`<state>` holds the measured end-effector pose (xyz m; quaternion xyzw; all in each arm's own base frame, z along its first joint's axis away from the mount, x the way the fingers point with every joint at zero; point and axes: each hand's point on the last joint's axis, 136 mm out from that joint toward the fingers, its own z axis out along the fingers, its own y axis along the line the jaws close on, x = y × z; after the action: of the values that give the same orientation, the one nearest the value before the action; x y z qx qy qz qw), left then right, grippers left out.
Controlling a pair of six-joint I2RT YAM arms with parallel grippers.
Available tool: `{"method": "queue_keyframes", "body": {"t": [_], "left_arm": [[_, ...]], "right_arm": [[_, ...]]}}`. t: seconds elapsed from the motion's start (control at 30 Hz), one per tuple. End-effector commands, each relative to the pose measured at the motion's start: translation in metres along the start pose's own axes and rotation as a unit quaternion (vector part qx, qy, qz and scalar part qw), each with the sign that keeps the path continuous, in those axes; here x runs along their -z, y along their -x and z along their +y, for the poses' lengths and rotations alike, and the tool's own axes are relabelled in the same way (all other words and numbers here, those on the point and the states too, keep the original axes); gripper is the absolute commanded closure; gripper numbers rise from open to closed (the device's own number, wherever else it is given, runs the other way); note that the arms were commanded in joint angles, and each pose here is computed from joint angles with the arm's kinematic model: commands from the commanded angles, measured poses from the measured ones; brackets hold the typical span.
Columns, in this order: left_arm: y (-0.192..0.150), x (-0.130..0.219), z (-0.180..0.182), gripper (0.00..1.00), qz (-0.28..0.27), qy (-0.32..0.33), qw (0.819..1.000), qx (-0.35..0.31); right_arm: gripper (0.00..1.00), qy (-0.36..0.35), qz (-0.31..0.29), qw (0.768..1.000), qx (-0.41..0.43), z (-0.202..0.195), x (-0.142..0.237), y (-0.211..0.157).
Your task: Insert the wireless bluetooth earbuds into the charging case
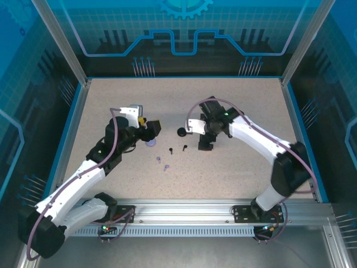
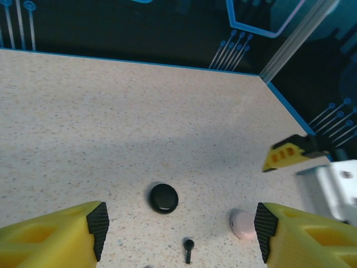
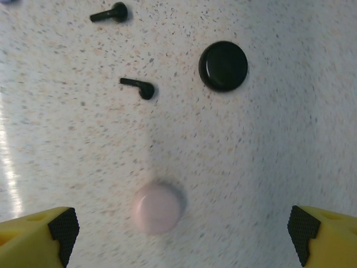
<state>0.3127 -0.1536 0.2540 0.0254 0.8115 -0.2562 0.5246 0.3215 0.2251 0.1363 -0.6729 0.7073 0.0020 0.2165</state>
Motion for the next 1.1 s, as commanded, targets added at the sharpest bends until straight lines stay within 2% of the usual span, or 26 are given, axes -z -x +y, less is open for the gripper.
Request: {"method": "queue_keyframes", "body": {"t": [0.0, 0.33, 0.6, 0.97, 1.07], "left_arm": [[-0.003, 0.011, 0.018, 0.26, -0.008, 0.031, 0.999, 0.005], [-0.001, 0.034, 0.035, 0.22, -0.022, 0.067, 0.997, -0.011], [-0.003, 0.037, 0.045, 0.21, -0.025, 0.083, 0.996, -0.014], [-0.004, 0.037, 0.053, 0.18, -0.024, 0.097, 0.995, -0.017], [-0.005, 0.037, 0.055, 0.17, -0.024, 0.101, 0.994, -0.018]], "right_arm": [[0.00, 0.036, 0.002, 0.995, 0.093, -0.008, -0.018, 0.009], [0.00, 0.052, 0.001, 0.987, 0.151, -0.042, -0.079, 0.034], [0.10, 0.074, 0.021, 0.983, 0.167, -0.054, -0.112, 0.039], [0.15, 0.109, 0.035, 0.976, 0.188, -0.047, -0.148, 0.039], [0.19, 0.123, 0.042, 0.973, 0.191, -0.043, -0.155, 0.037]]}}
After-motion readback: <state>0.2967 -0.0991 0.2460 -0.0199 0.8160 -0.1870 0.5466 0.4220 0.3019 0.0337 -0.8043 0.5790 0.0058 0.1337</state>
